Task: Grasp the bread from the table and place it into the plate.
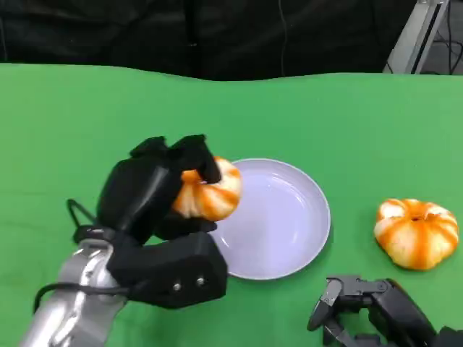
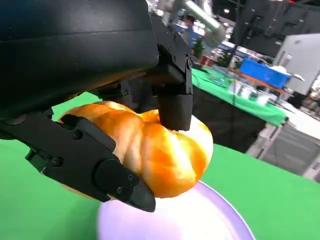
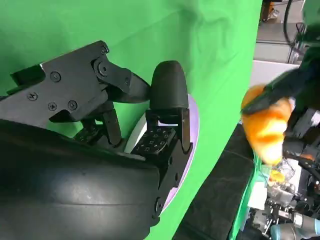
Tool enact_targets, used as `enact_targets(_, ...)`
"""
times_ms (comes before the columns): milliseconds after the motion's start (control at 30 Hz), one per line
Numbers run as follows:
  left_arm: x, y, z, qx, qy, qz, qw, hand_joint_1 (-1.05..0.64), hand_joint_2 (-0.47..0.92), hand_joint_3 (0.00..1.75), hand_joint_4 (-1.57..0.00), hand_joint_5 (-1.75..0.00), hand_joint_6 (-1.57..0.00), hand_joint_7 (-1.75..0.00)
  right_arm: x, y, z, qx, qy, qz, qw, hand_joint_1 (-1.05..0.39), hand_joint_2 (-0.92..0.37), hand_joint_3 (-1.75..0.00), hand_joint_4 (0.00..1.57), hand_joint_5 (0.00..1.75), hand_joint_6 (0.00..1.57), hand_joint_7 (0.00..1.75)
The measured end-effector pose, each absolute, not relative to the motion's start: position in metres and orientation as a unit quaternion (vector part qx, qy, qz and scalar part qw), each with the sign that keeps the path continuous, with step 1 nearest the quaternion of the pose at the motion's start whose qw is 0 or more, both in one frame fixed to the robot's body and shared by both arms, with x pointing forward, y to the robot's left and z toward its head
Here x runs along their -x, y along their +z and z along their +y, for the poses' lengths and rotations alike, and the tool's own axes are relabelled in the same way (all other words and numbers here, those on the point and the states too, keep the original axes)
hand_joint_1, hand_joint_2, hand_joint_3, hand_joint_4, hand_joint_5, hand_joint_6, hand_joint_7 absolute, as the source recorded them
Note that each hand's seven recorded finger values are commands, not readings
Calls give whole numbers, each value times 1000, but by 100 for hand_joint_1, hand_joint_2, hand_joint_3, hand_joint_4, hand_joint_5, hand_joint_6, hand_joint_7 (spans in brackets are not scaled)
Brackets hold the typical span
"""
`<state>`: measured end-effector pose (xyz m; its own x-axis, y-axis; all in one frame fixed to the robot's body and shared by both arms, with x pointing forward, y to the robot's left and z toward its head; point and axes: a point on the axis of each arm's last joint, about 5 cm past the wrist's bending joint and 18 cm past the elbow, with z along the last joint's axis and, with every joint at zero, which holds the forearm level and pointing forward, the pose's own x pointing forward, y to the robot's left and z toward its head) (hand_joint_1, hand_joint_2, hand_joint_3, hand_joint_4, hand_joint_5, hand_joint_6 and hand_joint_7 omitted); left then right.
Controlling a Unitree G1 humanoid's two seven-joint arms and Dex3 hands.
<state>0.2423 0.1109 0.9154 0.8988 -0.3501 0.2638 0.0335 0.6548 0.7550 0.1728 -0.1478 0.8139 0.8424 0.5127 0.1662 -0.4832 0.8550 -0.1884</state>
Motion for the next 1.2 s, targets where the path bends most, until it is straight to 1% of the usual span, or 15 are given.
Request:
enact_targets(233,-252,907,95,-393,-132,-199,888,-8,80,0,-67,-175,-51,-175,-172,814,-147,70,257,-106,958,-12,-68,-86,82,146,89,107)
enact_targets(400,-260,897,80,-389,-163,-183,888,-7,81,1,-65,-175,-48,-175,-172,814,-145,69,257,-106,958,-12,-67,-87,81,146,88,108)
enact_targets(533,-268,898,73,-387,-181,-186,885,-8,80,0,-64,-175,-47,-175,-172,814,-145,69,257,-106,958,-13,-66,-88,81,145,88,107)
enact_targets(733,-275,888,64,-388,-215,-161,882,-7,79,0,-63,-175,-46,-175,-172,814,-144,72,258,-106,958,-14,-67,-87,82,145,88,107)
enact_targets(867,-278,883,60,-394,-231,-146,878,-10,81,1,-61,-175,-46,-173,-172,814,-144,73,259,-106,957,-14,-67,-86,82,145,88,106)
enact_targets(900,-278,882,59,-395,-234,-142,877,-12,81,1,-61,-175,-48,-170,-172,814,-144,73,258,-105,957,-15,-67,-86,82,144,88,106)
enact_targets(933,-279,882,59,-395,-237,-138,877,-13,80,1,-60,-171,-51,-163,-172,814,-144,73,258,-105,958,-15,-67,-85,81,144,88,106)
enact_targets(1000,-279,881,58,-396,-242,-132,876,-18,79,0,-63,-151,-68,-125,-172,814,-144,73,256,-105,958,-15,-68,-85,81,145,87,107)
enact_targets(1033,-279,880,57,-398,-244,-131,874,-21,79,0,-64,-142,-71,-113,-172,814,-144,73,256,-105,958,-15,-68,-85,81,145,87,107)
enact_targets(1067,-280,880,57,-400,-246,-130,873,-27,80,0,-68,-125,-78,-94,-172,814,-143,73,256,-105,958,-16,-68,-84,81,145,87,107)
enact_targets(1100,-280,879,57,-402,-248,-129,872,-30,80,0,-71,-115,-84,-80,-172,814,-143,73,257,-105,958,-16,-68,-84,80,145,87,108)
enact_targets(1133,-279,879,57,-402,-249,-127,872,-40,84,1,-77,-78,-89,-43,-172,814,-143,73,257,-105,958,-15,-68,-84,80,145,87,108)
enact_targets(1167,-279,878,57,-403,-251,-125,871,-44,85,0,-84,-57,-95,-24,-172,814,-143,73,257,-106,958,-15,-68,-84,80,146,87,108)
enact_targets(1200,-279,878,57,-403,-254,-123,870,-45,86,0,-88,-45,-98,-14,-172,814,-143,73,257,-106,958,-15,-68,-84,80,146,86,108)
